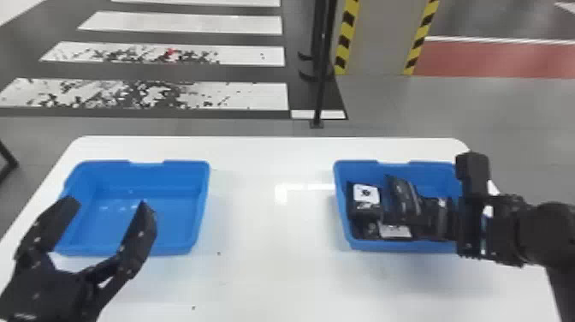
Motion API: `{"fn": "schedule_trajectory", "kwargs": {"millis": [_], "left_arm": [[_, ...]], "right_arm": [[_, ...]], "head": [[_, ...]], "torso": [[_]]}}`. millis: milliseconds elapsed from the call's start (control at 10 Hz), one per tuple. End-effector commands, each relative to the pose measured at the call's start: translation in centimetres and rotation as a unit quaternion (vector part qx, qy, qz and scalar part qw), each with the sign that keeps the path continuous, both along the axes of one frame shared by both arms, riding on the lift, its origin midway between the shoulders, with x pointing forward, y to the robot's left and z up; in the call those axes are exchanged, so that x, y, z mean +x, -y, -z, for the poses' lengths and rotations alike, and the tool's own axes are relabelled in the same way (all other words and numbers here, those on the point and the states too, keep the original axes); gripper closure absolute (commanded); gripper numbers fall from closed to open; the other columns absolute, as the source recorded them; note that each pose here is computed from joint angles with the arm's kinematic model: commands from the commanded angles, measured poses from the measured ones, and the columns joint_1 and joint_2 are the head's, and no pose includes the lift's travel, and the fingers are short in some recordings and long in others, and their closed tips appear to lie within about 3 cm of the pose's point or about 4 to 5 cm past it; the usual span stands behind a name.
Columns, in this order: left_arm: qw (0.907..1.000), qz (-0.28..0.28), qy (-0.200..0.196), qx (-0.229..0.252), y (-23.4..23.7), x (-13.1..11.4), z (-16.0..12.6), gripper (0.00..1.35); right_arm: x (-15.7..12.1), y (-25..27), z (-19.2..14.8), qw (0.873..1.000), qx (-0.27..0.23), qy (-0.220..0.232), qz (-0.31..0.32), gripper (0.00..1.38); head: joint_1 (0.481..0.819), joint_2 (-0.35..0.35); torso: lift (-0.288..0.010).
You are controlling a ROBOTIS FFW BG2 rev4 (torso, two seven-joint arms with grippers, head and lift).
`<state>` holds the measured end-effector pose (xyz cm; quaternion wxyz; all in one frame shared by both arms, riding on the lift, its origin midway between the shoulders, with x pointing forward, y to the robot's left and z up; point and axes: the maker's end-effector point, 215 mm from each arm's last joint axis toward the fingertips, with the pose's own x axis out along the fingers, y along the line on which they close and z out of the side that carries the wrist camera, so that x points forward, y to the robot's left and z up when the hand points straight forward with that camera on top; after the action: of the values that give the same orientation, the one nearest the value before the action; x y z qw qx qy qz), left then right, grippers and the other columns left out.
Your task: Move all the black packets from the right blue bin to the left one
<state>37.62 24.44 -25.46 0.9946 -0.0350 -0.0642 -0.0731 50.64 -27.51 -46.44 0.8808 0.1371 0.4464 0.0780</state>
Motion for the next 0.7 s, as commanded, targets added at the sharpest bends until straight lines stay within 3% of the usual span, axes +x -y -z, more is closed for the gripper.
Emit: {"fn": "schedule_trajectory", "kwargs": {"millis": [0,200,300,500,600], "left_arm": [[1.0000,0.001,0.000,0.000,0.1,0.0,0.1,0.12],[1.0000,0.002,-0.001,-0.001,0.1,0.1,0.3,0.12],[1.0000,0.002,0.000,-0.001,0.1,0.2,0.3,0.12],[1.0000,0.001,0.002,-0.002,0.1,0.2,0.5,0.12],[1.0000,0.000,0.002,-0.003,0.0,0.1,0.6,0.12]], "right_arm": [[-0.4,-0.9,0.6,1.000,0.008,-0.019,-0.007,0.22],[-1.5,-1.6,1.7,0.998,0.001,-0.053,-0.022,0.31],[-1.4,-1.9,1.6,0.998,-0.001,-0.057,-0.026,0.48],[-0.3,-2.0,0.8,0.999,-0.005,-0.029,-0.024,1.10],[0.4,-2.3,-0.4,1.000,-0.008,0.002,-0.020,1.12]], "head": [[0.695,-0.040],[0.695,-0.031],[0.695,-0.026],[0.695,-0.019],[0.695,-0.019]], "torso": [[-0.140],[-0.140],[-0.140],[-0.140],[-0.140]]}}
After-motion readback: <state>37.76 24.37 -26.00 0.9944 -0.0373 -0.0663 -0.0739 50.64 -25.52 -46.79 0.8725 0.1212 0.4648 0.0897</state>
